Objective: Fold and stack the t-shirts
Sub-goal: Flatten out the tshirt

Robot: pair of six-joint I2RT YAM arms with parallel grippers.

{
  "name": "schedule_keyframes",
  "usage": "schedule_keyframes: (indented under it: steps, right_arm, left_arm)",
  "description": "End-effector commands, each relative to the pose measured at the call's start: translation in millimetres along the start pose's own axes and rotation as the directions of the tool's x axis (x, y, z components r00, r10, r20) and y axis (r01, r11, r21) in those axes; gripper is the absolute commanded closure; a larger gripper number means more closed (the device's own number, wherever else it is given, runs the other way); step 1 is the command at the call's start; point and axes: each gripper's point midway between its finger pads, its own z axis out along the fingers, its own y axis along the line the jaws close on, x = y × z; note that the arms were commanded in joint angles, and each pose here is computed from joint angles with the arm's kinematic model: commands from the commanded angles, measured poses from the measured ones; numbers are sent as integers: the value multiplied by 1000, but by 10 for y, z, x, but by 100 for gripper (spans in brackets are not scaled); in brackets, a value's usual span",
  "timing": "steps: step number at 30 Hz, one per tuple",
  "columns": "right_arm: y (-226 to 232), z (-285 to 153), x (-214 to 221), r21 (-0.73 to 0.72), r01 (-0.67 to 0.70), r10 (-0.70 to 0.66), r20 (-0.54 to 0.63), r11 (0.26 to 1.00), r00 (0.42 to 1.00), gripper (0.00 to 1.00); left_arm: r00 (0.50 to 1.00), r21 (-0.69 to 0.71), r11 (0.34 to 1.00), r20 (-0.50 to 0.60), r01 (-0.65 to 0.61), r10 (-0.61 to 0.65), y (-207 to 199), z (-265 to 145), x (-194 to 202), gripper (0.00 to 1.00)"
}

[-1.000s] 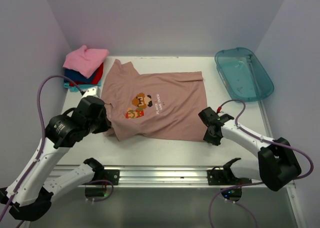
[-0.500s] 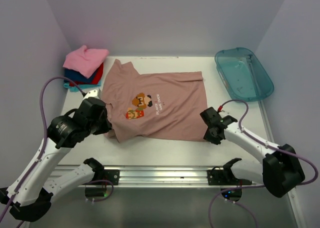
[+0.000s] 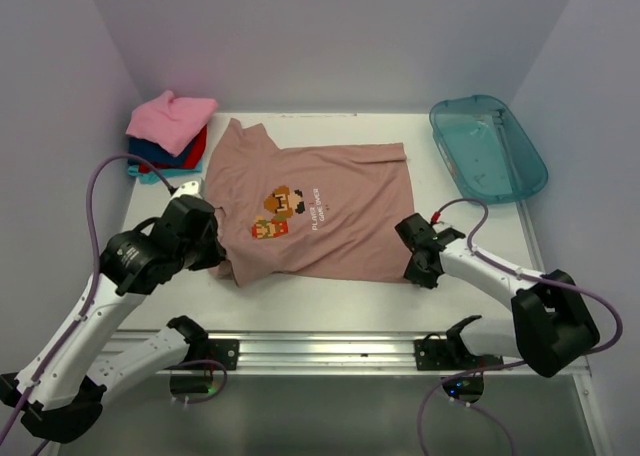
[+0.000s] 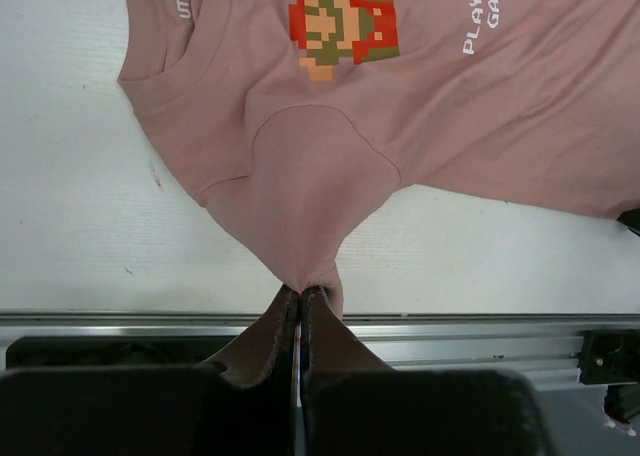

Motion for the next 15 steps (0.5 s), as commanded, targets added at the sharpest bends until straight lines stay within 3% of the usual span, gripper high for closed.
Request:
schedule_keyframes:
  steps: [1,15]
  right_arm:
    - [115,71,-44,-28,-28,28,13,999,1000,69]
    - [146,-82,-212,-74,-36,43,87,997,995,69]
  left_arm:
    - [1000,33,999,20,19,-20,-64,-1,-31,100]
    - [1000,39,999,5,14,-14,-92,65,5,100]
